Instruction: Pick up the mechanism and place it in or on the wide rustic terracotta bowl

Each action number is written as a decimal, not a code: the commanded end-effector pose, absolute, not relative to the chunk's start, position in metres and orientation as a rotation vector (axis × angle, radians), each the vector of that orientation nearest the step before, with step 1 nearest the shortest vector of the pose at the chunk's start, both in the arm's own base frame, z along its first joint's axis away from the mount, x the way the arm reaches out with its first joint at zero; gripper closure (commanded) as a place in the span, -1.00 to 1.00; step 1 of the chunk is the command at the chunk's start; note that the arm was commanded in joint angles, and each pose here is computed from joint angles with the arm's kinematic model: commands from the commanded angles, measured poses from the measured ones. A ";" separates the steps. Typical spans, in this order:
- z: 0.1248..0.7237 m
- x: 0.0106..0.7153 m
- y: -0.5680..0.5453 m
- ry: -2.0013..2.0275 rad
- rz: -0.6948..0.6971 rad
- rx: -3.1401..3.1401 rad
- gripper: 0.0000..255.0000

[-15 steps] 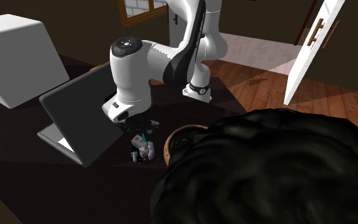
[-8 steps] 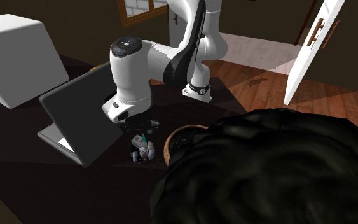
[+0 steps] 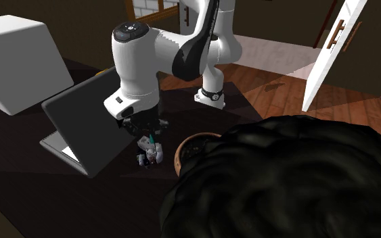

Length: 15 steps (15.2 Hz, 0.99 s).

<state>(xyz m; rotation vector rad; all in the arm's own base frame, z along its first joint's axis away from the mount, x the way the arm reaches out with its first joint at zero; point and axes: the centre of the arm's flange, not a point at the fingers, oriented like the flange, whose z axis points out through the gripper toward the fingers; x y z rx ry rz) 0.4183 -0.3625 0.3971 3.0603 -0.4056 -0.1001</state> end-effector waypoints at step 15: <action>0.483 0.417 -0.362 -0.406 -0.100 3.060 1.00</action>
